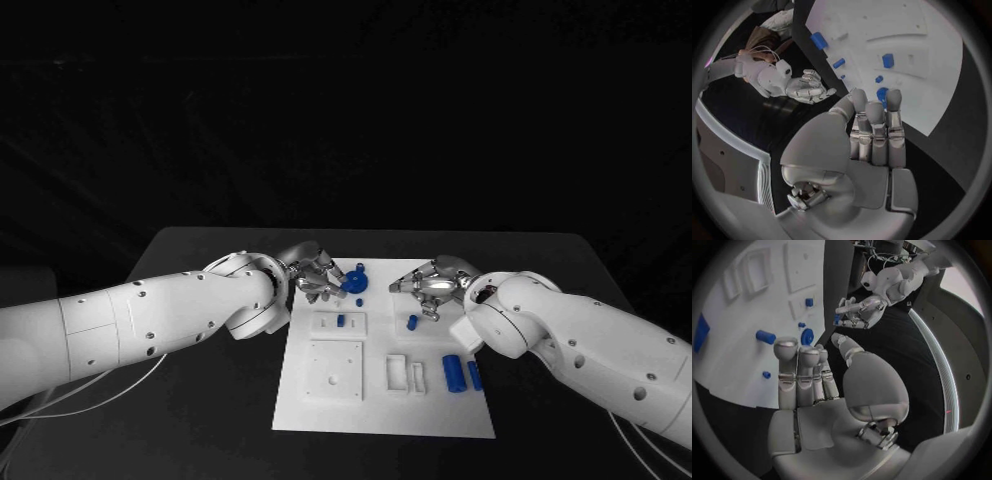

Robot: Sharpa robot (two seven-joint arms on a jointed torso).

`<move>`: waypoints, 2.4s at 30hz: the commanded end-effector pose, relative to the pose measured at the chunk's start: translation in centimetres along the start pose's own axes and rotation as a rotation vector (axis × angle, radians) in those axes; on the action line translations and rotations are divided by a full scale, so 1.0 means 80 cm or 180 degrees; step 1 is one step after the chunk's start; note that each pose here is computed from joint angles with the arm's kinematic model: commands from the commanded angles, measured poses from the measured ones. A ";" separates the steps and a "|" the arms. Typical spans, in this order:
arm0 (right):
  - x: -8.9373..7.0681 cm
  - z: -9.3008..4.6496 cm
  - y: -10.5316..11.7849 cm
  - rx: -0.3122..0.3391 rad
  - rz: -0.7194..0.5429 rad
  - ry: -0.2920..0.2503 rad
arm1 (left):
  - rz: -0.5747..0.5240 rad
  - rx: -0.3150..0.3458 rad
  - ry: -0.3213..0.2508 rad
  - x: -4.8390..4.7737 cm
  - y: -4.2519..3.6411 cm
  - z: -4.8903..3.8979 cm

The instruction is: Assemble the parts on the task board

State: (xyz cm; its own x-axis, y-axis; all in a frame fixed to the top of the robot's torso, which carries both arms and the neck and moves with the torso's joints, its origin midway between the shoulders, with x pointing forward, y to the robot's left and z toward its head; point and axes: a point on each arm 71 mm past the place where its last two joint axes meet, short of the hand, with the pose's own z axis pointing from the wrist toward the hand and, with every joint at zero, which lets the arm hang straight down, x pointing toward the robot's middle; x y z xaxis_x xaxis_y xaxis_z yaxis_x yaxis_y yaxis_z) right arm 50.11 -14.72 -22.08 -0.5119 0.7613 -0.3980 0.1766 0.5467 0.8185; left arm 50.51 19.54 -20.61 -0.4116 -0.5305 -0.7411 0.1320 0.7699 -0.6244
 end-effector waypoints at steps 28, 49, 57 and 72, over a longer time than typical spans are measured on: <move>0.041 0.012 0.022 0.0380 0.0722 0.0569 | 0.0194 0.0291 0.0164 0.017 -0.0408 -0.004; 0.045 0.018 0.022 0.0380 0.0686 0.0565 | 0.0198 0.0306 0.0189 0.020 -0.0443 -0.004; 0.048 0.018 0.022 0.0373 0.0638 0.0598 | 0.0200 0.0309 0.0197 0.021 -0.0452 -0.004; 0.048 0.021 0.024 0.0313 0.0685 0.0471 | 0.0206 0.0321 0.0233 0.023 -0.0471 -0.003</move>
State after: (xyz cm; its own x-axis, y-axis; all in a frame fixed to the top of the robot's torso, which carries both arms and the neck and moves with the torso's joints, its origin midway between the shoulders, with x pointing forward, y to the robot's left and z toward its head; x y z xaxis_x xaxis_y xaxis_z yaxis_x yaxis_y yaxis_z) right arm 49.84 -10.46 -22.90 -0.5771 0.8043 -0.1415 0.3935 0.4257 0.8148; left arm 49.14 16.13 -19.63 -0.4498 -0.4619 -0.7644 0.2352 0.7644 -0.6003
